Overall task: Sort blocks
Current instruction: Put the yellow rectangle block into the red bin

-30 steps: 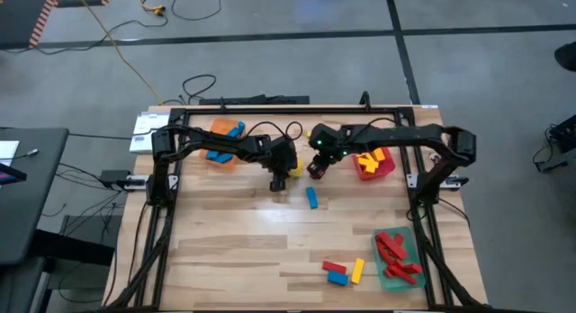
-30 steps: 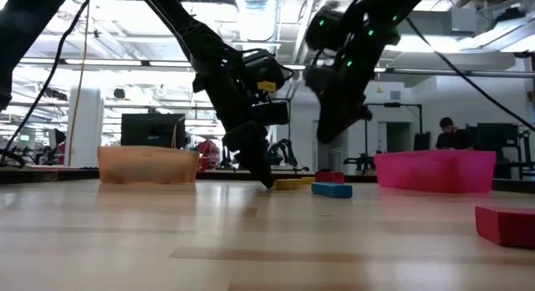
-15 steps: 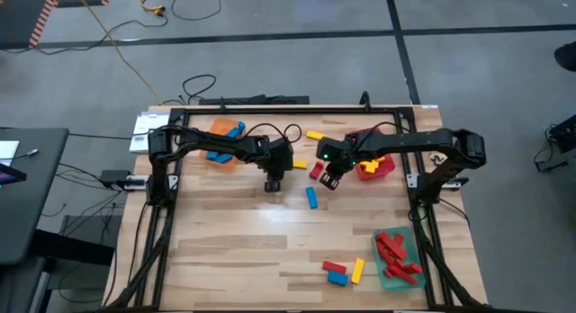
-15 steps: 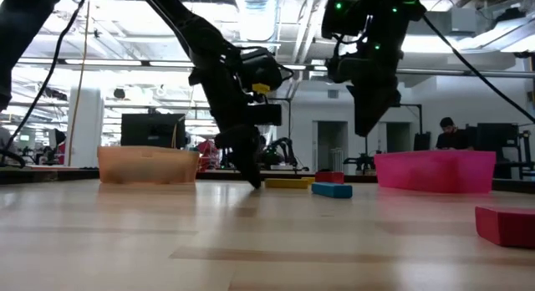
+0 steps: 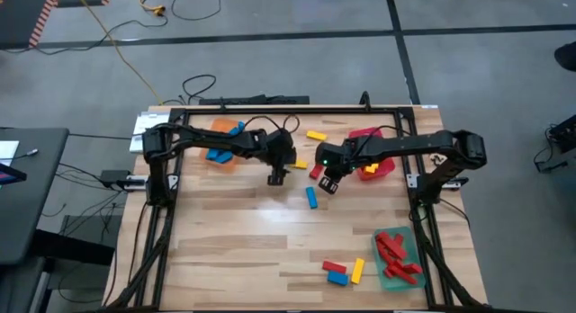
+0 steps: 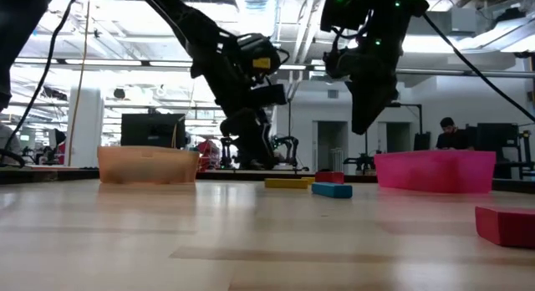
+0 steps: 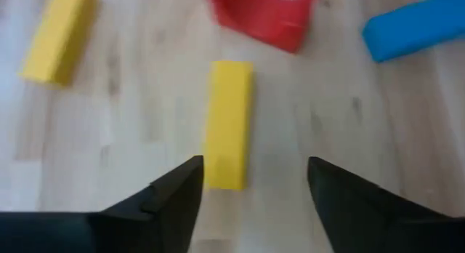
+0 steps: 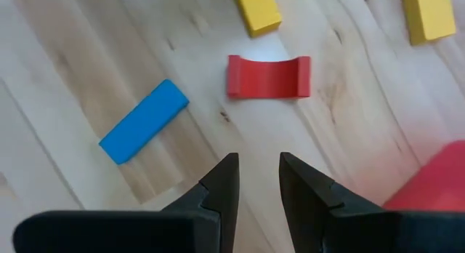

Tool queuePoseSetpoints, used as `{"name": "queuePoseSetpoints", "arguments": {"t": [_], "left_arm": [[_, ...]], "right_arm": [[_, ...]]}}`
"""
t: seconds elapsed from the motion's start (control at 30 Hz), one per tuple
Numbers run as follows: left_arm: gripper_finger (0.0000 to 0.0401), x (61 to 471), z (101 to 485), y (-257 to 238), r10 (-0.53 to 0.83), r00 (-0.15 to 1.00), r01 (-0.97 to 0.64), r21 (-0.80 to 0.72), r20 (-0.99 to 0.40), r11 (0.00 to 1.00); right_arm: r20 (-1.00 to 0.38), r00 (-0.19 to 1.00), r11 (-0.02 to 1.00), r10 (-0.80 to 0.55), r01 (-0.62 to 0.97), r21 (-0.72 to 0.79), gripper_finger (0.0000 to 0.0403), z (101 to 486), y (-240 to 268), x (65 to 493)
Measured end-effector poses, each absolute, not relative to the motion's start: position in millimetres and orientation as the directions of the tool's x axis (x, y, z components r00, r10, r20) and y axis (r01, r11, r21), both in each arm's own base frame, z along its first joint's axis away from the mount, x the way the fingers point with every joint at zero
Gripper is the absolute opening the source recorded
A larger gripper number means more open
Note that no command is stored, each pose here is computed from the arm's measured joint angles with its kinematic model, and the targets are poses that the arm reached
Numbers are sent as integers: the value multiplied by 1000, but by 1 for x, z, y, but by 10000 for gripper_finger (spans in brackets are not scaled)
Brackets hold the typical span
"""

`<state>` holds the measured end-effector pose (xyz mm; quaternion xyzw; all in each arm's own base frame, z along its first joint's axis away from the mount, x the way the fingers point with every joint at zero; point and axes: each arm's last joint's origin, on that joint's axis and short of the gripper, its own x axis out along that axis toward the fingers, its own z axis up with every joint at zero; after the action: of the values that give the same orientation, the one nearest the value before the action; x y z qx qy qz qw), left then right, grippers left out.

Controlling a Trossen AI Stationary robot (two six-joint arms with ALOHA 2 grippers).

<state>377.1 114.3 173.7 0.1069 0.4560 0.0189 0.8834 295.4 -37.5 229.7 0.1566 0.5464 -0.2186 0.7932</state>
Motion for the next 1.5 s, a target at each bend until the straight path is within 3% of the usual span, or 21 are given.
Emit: {"name": "queuePoseSetpoints", "arguments": {"t": [0.2, 0.37, 0.77, 0.9, 1.2, 1.5], "left_arm": [[279, 370, 174, 136, 80, 605, 13, 110, -793, 994], [274, 372, 161, 142, 4, 614, 39, 36, -789, 999], [257, 380, 133, 145, 12, 583, 36, 41, -812, 999], [228, 383, 130, 144, 17, 585, 37, 48, -811, 998], [103, 384, 129, 143, 16, 593, 62, 65, -805, 996], [102, 382, 131, 135, -3, 555, 83, 51, -832, 995]], "right_arm": [[-928, 331, 867, -171, 498, 19, 118, 230, -31, 298], [-910, 376, 869, -172, 493, 39, 118, 232, -30, 303], [-892, 418, 872, -173, 486, 59, 118, 234, -28, 307], [-888, 425, 872, -175, 486, 61, 118, 234, -28, 307], [-885, 426, 867, -189, 496, 53, 118, 234, -29, 308], [-890, 419, 880, -182, 473, 43, 118, 234, -21, 307]]}}
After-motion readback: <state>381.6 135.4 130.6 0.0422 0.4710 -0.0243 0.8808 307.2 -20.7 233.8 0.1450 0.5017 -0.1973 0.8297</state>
